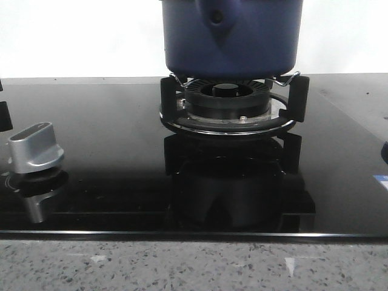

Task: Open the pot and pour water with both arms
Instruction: 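Lower the lid back onto the pot with the left gripper and release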

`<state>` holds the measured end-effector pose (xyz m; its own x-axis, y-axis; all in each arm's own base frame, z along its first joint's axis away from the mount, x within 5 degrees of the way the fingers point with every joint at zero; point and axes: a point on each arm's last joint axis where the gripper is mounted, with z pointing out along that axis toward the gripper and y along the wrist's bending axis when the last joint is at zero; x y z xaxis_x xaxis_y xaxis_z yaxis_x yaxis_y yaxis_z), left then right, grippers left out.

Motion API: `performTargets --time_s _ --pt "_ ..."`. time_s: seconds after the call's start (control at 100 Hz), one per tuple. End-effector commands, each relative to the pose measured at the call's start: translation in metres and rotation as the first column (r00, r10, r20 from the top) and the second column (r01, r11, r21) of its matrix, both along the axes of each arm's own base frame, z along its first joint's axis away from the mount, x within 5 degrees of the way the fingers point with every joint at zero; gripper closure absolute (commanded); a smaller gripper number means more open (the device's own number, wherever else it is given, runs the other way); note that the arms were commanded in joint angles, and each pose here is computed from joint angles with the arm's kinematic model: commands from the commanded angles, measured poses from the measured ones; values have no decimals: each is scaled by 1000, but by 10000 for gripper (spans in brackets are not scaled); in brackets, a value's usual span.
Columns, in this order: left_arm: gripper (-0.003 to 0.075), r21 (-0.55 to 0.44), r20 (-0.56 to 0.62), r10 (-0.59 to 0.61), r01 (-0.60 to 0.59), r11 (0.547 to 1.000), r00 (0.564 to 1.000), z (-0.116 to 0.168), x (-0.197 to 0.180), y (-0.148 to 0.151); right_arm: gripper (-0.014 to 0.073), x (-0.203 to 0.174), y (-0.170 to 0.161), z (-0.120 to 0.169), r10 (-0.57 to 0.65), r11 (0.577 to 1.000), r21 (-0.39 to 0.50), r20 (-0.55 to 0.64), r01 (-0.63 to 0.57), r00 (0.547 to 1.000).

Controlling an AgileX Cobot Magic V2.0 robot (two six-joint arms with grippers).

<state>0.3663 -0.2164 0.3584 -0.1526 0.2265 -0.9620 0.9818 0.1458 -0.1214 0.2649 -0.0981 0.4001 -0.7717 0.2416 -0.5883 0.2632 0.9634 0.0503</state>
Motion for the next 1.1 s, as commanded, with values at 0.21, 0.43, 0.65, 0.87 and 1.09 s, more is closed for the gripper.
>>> performTargets --time_s 0.21,0.43,0.65,0.87,1.09 --pt "488 -120 23 -10 12 993 1000 30 -10 -1 110 -7 1 22 -7 999 -36 105 11 994" --pt "438 -124 22 -10 12 992 1000 31 -10 -1 110 -7 1 22 -7 999 -36 105 11 994" --pt "192 -132 24 -9 12 991 1000 33 -10 -1 110 -7 1 22 -7 999 -36 105 11 994" --pt "140 -155 88 -20 33 987 996 55 -15 2 110 -7 1 22 -7 999 -36 105 11 994" --pt "151 -195 174 23 12 981 985 97 -24 26 110 -7 3 23 -5 1000 -22 111 8 994"
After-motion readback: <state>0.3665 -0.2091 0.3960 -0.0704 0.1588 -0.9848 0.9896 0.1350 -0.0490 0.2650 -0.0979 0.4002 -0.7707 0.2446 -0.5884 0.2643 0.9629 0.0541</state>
